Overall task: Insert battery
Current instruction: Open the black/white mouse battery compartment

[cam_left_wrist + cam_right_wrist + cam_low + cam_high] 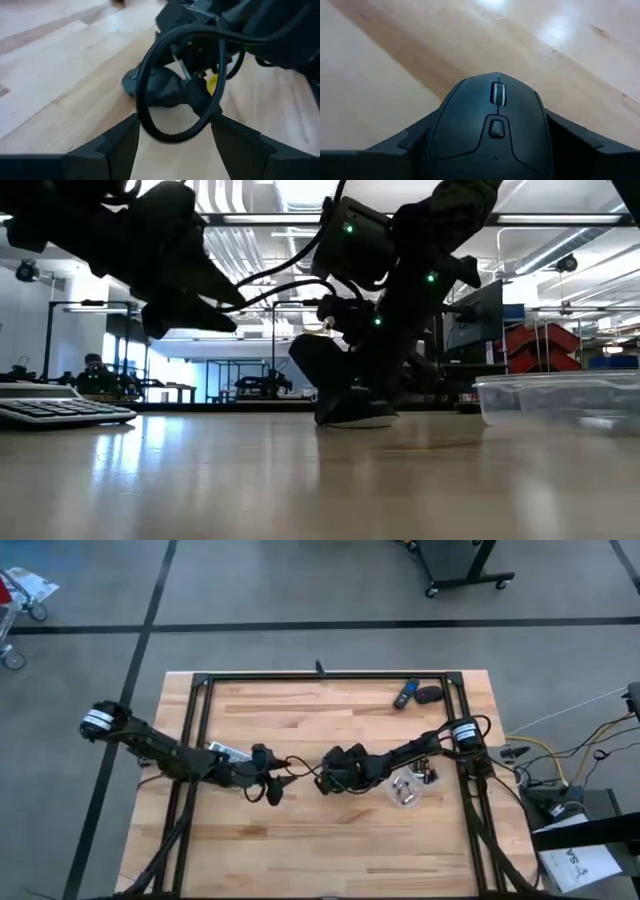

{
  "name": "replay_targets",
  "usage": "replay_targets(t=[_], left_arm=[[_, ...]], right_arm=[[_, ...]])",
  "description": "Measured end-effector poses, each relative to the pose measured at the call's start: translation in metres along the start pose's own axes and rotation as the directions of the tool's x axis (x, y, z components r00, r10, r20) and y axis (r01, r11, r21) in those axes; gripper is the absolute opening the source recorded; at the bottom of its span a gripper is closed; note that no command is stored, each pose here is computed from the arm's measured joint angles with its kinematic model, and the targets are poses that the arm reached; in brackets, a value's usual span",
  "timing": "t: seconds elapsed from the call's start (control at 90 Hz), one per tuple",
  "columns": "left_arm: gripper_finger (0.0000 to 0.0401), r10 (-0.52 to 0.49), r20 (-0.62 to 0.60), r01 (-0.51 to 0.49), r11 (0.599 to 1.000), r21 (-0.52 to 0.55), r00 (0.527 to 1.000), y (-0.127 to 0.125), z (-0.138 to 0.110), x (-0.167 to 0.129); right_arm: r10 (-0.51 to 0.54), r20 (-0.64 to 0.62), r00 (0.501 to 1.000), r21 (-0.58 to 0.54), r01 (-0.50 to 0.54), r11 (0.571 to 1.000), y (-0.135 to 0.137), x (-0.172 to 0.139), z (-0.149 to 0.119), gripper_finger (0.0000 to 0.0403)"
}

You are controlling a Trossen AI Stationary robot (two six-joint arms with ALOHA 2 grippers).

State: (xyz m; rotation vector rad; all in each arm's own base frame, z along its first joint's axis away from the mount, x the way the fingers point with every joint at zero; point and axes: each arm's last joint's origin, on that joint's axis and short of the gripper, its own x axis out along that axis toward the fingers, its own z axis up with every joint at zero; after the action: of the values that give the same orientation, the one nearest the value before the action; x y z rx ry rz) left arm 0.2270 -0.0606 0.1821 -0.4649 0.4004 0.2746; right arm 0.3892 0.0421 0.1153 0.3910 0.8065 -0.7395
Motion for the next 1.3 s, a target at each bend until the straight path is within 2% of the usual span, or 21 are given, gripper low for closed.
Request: replay_targets(t=[0.156,0.267,0.356,0.433,0.611,0.733,0.878,0.956,1.056,1.156,1.3], left_arm=[[0.0216,-0.108,-0.101,0.118,0.989,0.092,0.989,-0.004,-0.006,0.001],[0.0208,-0.113,-0.134,0.134,0.977,0.167,0.985,-0.007,-0.014,0.003],[0.0201,-0.091,-0.171,0.139,0.946,0.293,0.981,-0.007,-0.024,0.008],[0.0195,-0.063,-0.214,0.153,0.887,0.436,0.975,-0.006,-0.035,0.015],[0.0182,-0.041,-0.235,0.196,0.696,0.690,0.971,-0.005,-0.052,0.032],[0.0175,-0.066,-0.208,0.207,0.590,0.781,0.976,-0.010,-0.055,0.045],[0.0176,-0.039,-0.233,0.228,0.412,0.882,0.972,-0.011,-0.063,0.056],[0.0186,-0.023,-0.224,0.218,0.341,0.914,0.974,-0.013,-0.064,0.061],[0.0207,-0.004,-0.188,0.180,0.302,0.936,0.982,-0.015,-0.063,0.064],[0.0234,-0.007,-0.142,0.139,0.280,0.950,0.990,-0.018,-0.059,0.065],[0.0273,-0.032,-0.095,0.100,0.279,0.955,0.995,-0.021,-0.055,0.067]], right_arm=[[0.032,-0.023,0.999,-0.048,-0.033,0.998,0.002,-0.007,0.000,0.0287],[0.063,-0.040,0.997,-0.094,-0.066,0.993,0.004,-0.012,-0.004,0.0272],[0.108,-0.068,0.992,-0.139,-0.116,0.983,0.008,-0.015,-0.008,0.0271],[0.144,-0.091,0.985,-0.162,-0.157,0.974,0.011,-0.018,-0.012,0.0271],[0.211,-0.107,0.972,-0.148,-0.226,0.963,0.018,-0.021,-0.015,0.0273],[0.286,-0.109,0.952,-0.126,-0.299,0.946,0.024,-0.023,-0.014,0.0270],[0.334,-0.121,0.935,-0.135,-0.349,0.927,0.029,-0.025,-0.016,0.0270],[0.369,-0.125,0.921,-0.144,-0.384,0.912,0.032,-0.026,-0.017,0.0270],[0.422,-0.142,0.895,-0.146,-0.441,0.886,0.036,-0.028,-0.018,0.0270],[0.474,-0.156,0.867,-0.141,-0.494,0.858,0.040,-0.031,-0.018,0.0270],[0.558,-0.159,0.815,-0.111,-0.576,0.810,0.046,-0.033,-0.016,0.0272]])
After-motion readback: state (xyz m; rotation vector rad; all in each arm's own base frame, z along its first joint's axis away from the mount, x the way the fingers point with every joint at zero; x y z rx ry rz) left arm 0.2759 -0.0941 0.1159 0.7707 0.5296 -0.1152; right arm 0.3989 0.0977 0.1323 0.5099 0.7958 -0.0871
